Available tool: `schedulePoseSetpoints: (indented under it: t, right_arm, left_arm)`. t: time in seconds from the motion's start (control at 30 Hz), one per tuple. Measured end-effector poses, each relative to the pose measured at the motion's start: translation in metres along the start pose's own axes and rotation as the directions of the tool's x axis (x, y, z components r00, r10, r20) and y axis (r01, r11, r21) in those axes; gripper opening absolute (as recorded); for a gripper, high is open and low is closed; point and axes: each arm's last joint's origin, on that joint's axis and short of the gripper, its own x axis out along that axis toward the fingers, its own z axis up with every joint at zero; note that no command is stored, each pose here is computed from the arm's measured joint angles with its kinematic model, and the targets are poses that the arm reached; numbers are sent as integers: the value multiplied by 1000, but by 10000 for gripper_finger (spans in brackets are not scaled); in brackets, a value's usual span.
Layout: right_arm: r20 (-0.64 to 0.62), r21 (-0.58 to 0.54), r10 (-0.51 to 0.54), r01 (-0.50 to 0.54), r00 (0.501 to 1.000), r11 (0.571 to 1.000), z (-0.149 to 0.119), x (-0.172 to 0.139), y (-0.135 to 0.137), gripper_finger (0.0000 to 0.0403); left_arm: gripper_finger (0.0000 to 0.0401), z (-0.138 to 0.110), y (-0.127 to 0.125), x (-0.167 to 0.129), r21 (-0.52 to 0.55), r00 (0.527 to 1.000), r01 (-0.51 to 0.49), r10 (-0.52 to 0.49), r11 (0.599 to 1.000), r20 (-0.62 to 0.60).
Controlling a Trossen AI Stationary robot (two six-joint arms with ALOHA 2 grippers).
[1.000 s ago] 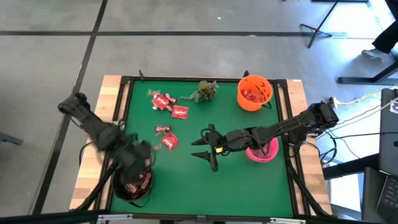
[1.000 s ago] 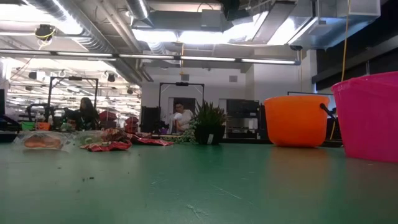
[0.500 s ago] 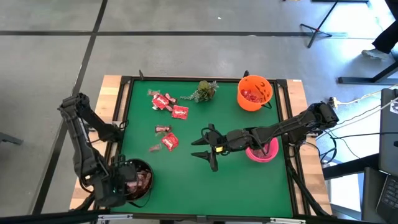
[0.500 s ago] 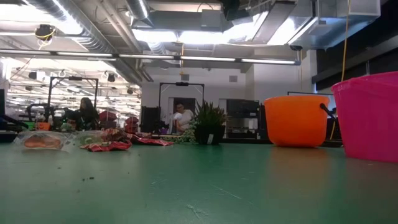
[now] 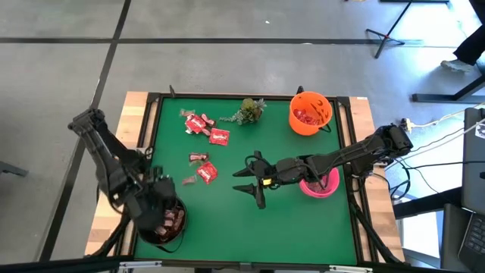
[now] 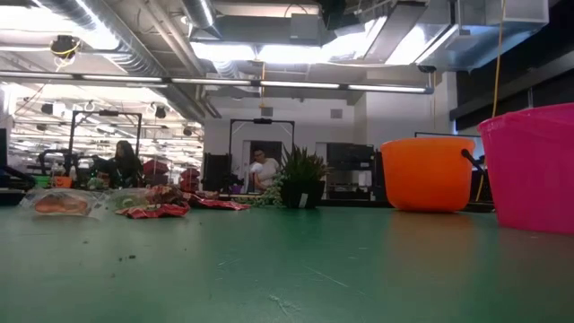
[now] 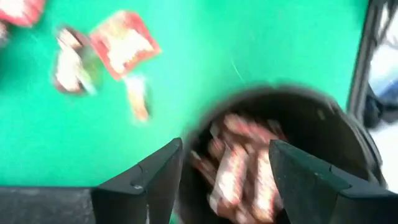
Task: Sort candy
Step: Put the orange candy into the pink bucket
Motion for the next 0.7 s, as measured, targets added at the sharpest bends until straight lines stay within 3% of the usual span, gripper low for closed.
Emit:
schedulePoseSetpoints:
  t: [0.17, 0.37, 0.7]
  right_arm:
    - [7, 1, -3, 3, 1000, 1000, 1, 0, 0, 204]
    - [20, 3, 1, -1, 1000, 1000, 2, 0, 0, 204]
    - [-17, -2, 12, -12, 1000, 1000, -1, 0, 0, 204]
  left_arm:
    - [226, 25, 25, 1, 26, 991, -96, 94, 995, 94]
    - [226, 51, 51, 33, 55, 975, -221, 220, 974, 24]
    - [225, 48, 92, 111, 27, 976, -95, 98, 995, -193]
